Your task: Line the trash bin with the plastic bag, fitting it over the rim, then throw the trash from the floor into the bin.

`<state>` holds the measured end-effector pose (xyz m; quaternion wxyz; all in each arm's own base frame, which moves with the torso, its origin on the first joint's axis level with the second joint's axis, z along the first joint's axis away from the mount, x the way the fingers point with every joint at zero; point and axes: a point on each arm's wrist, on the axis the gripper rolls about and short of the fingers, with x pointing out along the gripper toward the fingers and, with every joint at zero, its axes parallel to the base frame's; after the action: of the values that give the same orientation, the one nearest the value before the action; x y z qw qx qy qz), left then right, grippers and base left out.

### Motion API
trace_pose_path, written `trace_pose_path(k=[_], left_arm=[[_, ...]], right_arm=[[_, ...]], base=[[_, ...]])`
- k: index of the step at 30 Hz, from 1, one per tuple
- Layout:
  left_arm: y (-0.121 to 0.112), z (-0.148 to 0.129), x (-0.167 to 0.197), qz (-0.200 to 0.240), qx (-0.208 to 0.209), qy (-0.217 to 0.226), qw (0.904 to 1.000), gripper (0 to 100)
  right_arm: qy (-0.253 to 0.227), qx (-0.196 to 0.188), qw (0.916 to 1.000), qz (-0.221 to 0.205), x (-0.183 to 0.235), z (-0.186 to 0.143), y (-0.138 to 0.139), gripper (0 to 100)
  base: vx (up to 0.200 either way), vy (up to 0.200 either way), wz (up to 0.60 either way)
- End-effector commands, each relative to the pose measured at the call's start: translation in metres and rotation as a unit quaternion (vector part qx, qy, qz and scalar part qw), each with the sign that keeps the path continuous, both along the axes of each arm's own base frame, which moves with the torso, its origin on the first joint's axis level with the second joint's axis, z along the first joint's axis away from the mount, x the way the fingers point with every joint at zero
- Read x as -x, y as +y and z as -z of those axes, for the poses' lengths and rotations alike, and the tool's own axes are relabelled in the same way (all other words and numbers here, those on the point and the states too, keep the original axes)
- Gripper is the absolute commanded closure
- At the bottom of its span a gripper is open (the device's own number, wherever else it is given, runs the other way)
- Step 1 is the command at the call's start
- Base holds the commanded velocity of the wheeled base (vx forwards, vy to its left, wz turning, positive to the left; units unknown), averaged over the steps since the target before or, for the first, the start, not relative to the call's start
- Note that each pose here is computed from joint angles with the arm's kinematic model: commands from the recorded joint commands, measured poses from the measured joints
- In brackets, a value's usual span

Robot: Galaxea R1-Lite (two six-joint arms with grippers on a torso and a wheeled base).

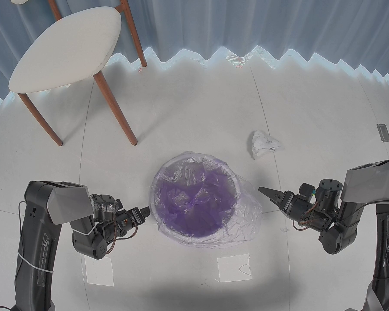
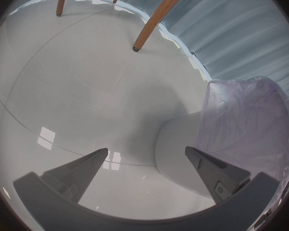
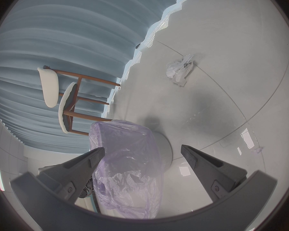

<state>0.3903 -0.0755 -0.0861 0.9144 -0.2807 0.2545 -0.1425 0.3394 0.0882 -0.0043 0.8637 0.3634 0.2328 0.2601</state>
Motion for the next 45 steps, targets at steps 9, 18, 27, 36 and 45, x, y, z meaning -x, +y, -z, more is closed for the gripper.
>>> trace_pose_path(k=[9, 18, 27, 36, 45], left_arm=[[0.014, -0.042, 0.008, -0.029, 0.013, -0.089, 0.9956, 0], [0.014, -0.159, 0.052, -0.016, 0.029, -0.191, 0.9810, 0], [-0.008, -0.234, 0.098, 0.029, 0.060, -0.288, 0.9554, 0], [-0.018, -0.235, 0.117, 0.065, -0.021, -0.322, 0.9443, 0], [-0.049, -0.243, 0.115, 0.114, -0.017, -0.334, 0.9356, 0]], right_arm=[[-0.007, -0.003, 1.0000, 0.001, -0.001, 0.000, 0.000, 0], [0.004, -0.023, 0.9997, -0.007, 0.002, -0.005, 0.007, 0], [0.074, -0.140, 0.9852, -0.066, 0.019, -0.039, 0.012, 0], [0.064, -0.117, 0.9879, -0.079, 0.028, -0.039, 0.010, 0], [0.052, -0.077, 0.9913, -0.094, 0.030, -0.025, 0.014, 0]], base=[[0.000, 0.000, 0.00], [0.000, 0.000, 0.00], [0.000, 0.000, 0.00], [0.000, 0.000, 0.00], [0.000, 0.000, 0.00]])
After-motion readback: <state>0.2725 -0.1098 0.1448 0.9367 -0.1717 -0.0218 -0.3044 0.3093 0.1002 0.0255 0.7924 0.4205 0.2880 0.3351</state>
